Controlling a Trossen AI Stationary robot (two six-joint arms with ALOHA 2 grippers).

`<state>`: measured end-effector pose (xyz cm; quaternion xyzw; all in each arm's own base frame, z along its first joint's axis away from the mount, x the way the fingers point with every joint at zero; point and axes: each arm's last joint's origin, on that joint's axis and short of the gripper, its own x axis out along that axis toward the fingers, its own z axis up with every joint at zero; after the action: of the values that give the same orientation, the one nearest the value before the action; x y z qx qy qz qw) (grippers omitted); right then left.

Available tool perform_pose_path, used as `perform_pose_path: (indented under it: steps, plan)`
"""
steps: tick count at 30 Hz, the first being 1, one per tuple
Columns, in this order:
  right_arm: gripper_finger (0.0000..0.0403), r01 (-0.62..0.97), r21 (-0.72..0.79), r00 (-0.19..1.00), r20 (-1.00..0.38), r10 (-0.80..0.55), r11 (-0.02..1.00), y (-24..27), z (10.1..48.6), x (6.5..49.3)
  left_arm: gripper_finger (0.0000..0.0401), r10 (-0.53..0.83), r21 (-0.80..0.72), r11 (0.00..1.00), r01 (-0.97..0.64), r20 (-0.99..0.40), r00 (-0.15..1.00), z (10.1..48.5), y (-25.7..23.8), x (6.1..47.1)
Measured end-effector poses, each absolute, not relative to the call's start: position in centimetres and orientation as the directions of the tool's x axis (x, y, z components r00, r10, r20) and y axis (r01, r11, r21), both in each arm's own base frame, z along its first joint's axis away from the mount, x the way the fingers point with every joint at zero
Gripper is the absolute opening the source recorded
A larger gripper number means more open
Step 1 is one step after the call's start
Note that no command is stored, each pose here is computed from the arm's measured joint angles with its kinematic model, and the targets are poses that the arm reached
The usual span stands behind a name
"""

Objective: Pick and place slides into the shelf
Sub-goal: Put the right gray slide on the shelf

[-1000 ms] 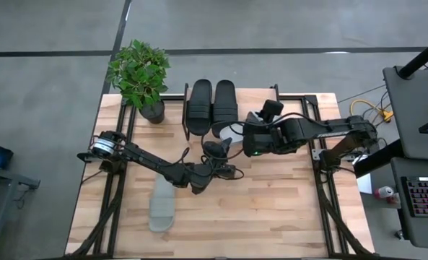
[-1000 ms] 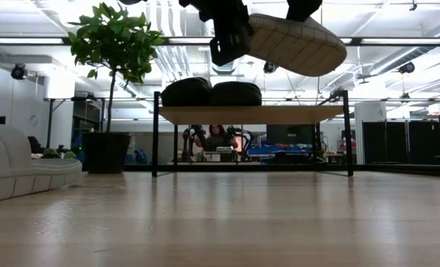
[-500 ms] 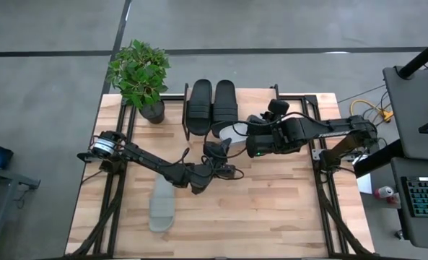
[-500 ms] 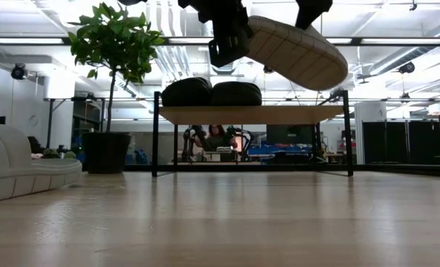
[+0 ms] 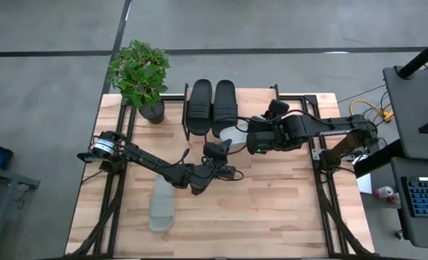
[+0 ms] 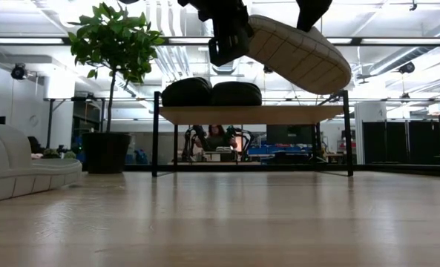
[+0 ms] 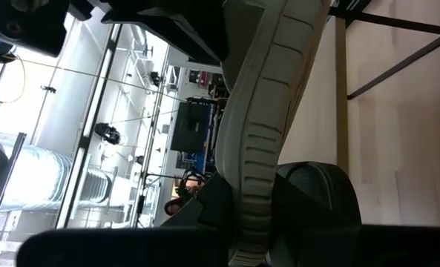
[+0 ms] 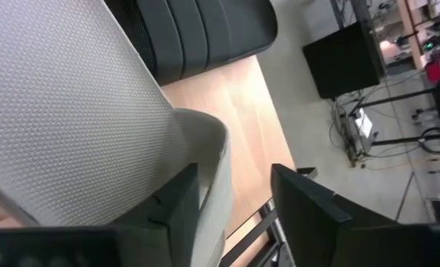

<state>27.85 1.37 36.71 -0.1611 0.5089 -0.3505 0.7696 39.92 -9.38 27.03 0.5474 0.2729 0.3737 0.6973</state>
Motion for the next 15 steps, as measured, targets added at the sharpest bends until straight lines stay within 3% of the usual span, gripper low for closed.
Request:
perform_pose_path:
  steps: [6, 15]
  plan:
    - [0.0187, 0.416, -0.550, 0.218, -0.713, -0.666, 0.725, 0.8, 36.6, 27.8, 0.0032, 0.820, 0.970, 0.114, -0.214, 0.030, 0.572, 27.1, -9.3, 39.9]
    - [0.0182, 0.468, -0.397, 0.254, -0.795, -0.550, 0.790, 0.2, 38.4, 27.5, 0.0032, 0.819, 0.968, 0.116, -0.222, 0.033, 0.573, 27.2, -9.1, 40.0]
